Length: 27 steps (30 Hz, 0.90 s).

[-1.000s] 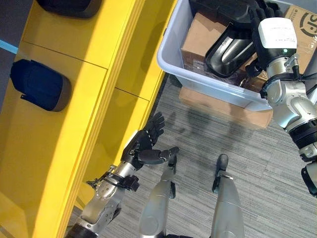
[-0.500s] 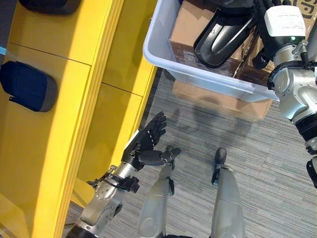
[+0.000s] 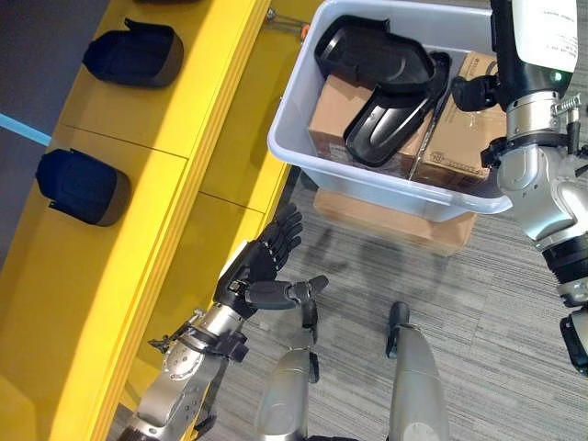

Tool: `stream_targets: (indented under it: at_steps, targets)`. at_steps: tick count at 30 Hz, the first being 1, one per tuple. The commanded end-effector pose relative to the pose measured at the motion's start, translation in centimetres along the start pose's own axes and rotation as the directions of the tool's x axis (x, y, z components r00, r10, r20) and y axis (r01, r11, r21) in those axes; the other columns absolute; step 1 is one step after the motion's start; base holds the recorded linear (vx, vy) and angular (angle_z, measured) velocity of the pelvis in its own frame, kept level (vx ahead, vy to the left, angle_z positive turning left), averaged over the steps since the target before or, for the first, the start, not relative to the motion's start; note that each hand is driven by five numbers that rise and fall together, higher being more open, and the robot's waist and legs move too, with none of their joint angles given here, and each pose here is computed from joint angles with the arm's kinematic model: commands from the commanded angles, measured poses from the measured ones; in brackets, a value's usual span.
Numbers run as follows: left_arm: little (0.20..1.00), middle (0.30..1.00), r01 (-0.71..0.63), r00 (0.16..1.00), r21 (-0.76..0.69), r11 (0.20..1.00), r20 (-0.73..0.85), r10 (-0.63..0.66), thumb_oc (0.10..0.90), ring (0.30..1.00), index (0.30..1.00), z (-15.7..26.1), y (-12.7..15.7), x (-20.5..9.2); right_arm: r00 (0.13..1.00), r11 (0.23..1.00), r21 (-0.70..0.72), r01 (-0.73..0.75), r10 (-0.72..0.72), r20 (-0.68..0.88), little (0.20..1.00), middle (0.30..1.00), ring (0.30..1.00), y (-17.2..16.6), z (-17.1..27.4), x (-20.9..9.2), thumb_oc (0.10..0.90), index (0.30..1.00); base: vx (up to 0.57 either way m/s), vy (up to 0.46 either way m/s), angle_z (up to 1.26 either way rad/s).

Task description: Move parts from the plastic box to the shelf.

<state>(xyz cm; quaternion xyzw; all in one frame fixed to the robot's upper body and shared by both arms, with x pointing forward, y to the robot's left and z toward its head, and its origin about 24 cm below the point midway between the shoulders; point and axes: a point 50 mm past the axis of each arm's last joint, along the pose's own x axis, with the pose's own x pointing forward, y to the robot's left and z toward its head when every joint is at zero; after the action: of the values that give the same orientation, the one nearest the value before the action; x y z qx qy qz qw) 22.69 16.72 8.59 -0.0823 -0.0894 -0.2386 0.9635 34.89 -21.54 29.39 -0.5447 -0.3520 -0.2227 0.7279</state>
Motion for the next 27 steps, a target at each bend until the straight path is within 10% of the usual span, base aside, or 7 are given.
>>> stream_targets:
  at_steps: [1,27]
  targets:
    - [1.0,1.0,0.135,0.978,0.002,0.991,0.161,-0.133,0.9,1.0,1.0,2.4,-1.6,0.7,0.989,0.988,0.036,0.15,-0.15,-0.002,1.0,1.0,1.0,-2.2,0.3,0.2,0.9,1.0,-0.02,-0.256,0.4]
    - [1.0,1.0,0.051,0.994,0.047,0.998,0.094,-0.055,0.9,1.0,1.0,0.6,-0.3,0.5,0.986,0.974,0.189,-0.128,0.145,-0.079,1.0,1.0,1.0,6.7,1.7,-8.0,0.9,1.0,0.16,-0.02,-0.08]
